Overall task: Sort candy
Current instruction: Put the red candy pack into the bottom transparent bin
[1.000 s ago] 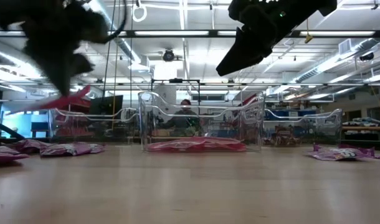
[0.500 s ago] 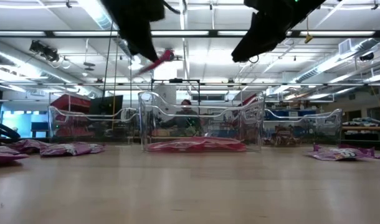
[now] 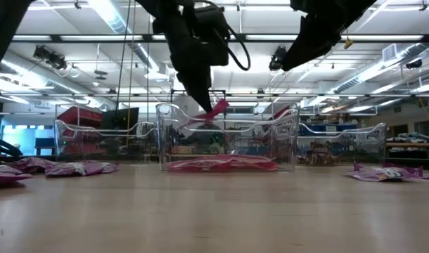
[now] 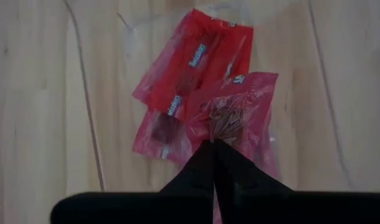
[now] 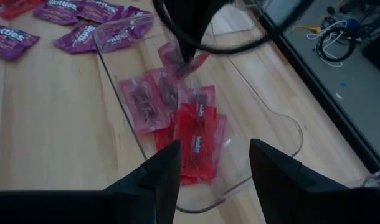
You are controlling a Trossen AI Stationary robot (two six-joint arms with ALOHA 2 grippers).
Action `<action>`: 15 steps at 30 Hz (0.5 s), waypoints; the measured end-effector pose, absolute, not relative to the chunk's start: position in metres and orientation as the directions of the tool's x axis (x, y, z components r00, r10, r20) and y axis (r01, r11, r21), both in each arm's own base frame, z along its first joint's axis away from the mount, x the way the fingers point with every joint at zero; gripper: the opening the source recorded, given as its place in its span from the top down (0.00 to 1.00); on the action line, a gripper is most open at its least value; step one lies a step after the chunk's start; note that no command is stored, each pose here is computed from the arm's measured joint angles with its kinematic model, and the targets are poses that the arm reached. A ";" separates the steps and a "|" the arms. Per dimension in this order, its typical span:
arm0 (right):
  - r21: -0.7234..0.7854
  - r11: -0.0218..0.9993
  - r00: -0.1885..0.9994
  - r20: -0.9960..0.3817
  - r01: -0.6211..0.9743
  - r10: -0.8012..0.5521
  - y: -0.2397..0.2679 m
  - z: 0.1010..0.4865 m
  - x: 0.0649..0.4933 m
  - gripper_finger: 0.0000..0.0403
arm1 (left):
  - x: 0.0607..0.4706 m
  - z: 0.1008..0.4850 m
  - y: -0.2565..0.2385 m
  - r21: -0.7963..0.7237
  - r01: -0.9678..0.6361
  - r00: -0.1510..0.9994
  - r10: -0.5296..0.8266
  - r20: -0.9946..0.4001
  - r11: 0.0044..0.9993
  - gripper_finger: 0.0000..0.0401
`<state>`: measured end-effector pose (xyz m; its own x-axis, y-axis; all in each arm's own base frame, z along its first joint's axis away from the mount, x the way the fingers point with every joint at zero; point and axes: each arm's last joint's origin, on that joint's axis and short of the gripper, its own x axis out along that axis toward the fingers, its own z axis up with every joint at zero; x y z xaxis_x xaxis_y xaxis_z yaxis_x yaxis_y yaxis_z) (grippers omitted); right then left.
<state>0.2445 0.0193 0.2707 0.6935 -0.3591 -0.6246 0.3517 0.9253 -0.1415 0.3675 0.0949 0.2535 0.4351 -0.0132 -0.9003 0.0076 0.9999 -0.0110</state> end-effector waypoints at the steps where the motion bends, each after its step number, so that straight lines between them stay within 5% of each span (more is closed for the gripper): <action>1: -0.140 0.925 0.694 -0.624 0.353 -0.359 0.019 0.271 0.245 0.57 | 0.370 0.251 0.096 -0.001 0.028 0.421 -0.013 -0.907 1.000 0.98; 11: -0.139 0.925 0.693 -0.626 0.354 -0.359 0.019 0.270 0.245 0.57 | 0.375 0.251 0.087 0.046 0.107 0.404 -0.001 -0.915 0.993 0.71; 15: -0.143 0.925 0.687 -0.631 0.353 -0.360 0.019 0.270 0.244 0.57 | 0.363 0.261 0.069 0.042 0.142 0.314 -0.004 -0.950 0.989 0.71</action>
<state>0.2443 0.0193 0.2696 0.6869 -0.3598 -0.6315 0.3527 0.9247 -0.1431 0.3628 0.0689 0.2615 0.3136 -0.0045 -0.9495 0.1423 0.9889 0.0424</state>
